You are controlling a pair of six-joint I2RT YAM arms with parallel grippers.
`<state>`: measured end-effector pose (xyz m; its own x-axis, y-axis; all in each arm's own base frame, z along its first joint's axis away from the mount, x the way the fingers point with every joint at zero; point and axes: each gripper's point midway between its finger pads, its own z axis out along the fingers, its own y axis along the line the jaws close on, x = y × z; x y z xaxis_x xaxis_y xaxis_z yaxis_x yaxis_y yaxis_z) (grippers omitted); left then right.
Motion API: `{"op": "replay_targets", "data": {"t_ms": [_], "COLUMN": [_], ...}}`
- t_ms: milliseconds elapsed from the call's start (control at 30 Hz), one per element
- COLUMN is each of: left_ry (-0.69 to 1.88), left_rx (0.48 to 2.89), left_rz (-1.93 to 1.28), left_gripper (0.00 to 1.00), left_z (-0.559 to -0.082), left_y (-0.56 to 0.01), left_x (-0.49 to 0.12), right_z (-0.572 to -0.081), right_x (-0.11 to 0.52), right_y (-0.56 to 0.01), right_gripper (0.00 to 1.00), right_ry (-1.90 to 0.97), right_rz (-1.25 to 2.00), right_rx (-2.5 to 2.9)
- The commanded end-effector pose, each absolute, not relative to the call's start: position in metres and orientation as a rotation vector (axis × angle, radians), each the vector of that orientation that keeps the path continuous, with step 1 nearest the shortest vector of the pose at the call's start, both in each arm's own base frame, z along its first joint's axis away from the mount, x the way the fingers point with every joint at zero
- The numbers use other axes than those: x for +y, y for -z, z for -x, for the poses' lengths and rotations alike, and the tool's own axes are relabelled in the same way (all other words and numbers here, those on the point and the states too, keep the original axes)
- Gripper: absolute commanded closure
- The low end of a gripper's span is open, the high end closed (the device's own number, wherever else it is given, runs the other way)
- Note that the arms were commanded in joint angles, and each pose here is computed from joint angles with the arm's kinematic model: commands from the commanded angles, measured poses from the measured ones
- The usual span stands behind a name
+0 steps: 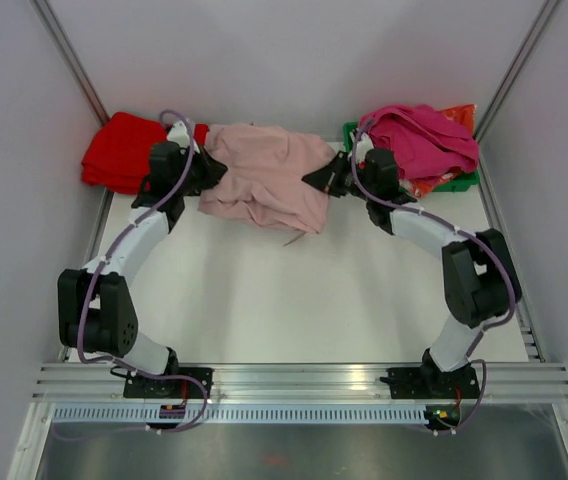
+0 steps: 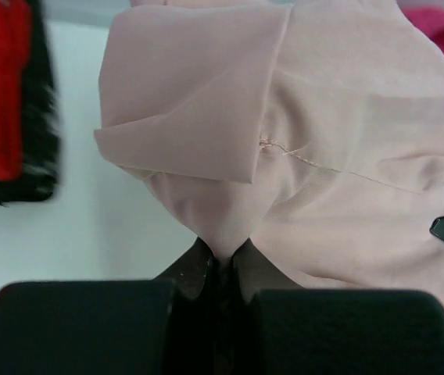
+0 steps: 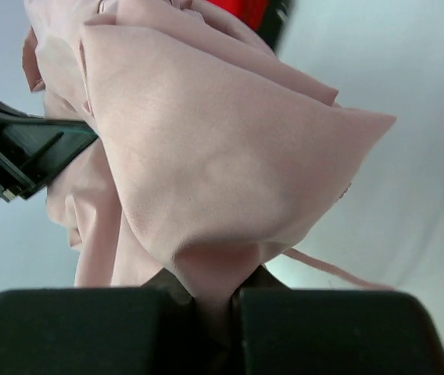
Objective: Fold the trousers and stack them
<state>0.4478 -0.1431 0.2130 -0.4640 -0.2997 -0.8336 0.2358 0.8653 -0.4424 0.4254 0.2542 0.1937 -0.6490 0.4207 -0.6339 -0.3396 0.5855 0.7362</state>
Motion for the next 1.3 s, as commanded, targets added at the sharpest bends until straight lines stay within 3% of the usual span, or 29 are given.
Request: {"op": "replay_targets", "data": {"t_ms": [0, 33, 100, 167, 200, 267, 300, 367, 400, 433, 467, 567, 867, 1200, 1267], "left_ry": [0.405, 0.378, 0.277, 0.174, 0.106, 0.059, 0.048, 0.023, 0.0, -0.018, -0.054, -0.211, -0.369, -0.316, -0.295], "left_rx": [1.81, 1.817, 1.798, 1.837, 1.813, 1.81, 1.783, 1.776, 1.737, 1.728, 1.722, 1.696, 1.544, 1.448, 1.433], "left_rz": [0.083, 0.103, 0.164, 0.241, 0.301, 0.409, 0.451, 0.562, 0.591, 0.608, 0.614, 0.68, 0.766, 0.828, 0.824], "left_gripper": [0.98, 0.98, 0.98, 0.98, 0.98, 0.98, 0.98, 0.98, 0.98, 0.98, 0.98, 0.98, 0.98, 0.98, 0.98], "left_z": [-0.484, -0.493, -0.51, -0.526, -0.533, -0.545, -0.551, -0.561, -0.566, -0.571, -0.574, -0.586, -0.592, -0.595, -0.599], "left_y": [-0.277, -0.274, -0.289, -0.273, -0.286, -0.277, -0.288, -0.274, -0.286, -0.286, -0.286, -0.279, -0.284, -0.267, -0.262], "left_x": [-0.072, -0.061, -0.029, 0.006, 0.025, 0.064, 0.079, 0.121, 0.136, 0.147, 0.16, 0.195, 0.274, 0.337, 0.338], "right_z": [-0.467, -0.48, -0.501, -0.52, -0.531, -0.544, -0.553, -0.566, -0.572, -0.586, -0.586, -0.605, -0.612, -0.625, -0.625], "right_x": [0.297, 0.31, 0.336, 0.36, 0.371, 0.396, 0.405, 0.431, 0.438, 0.445, 0.454, 0.449, 0.47, 0.462, 0.46], "right_y": [-0.252, -0.232, -0.269, -0.248, -0.277, -0.252, -0.279, -0.251, -0.292, -0.26, -0.265, -0.265, -0.226, -0.21, -0.207], "right_gripper": [1.0, 1.0, 1.0, 1.0, 1.0, 1.0, 1.0, 1.0, 1.0, 1.0, 1.0, 1.0, 1.0, 0.99, 0.75], "right_ry": [-1.224, -1.23, -1.287, -1.333, -1.354, -1.373, -1.383, -1.39, -1.408, -1.393, -1.419, -1.394, -1.345, -1.188, -1.186], "right_rz": [0.012, 0.008, 0.057, 0.048, 0.074, 0.077, 0.092, 0.096, 0.113, 0.065, 0.041, -0.092, -0.224, -0.184, -0.155], "right_rx": [1.796, 1.828, 1.745, 1.767, 1.691, 1.716, 1.663, 1.684, 1.591, 1.616, 1.582, 1.477, 1.401, 1.375, 1.399]}}
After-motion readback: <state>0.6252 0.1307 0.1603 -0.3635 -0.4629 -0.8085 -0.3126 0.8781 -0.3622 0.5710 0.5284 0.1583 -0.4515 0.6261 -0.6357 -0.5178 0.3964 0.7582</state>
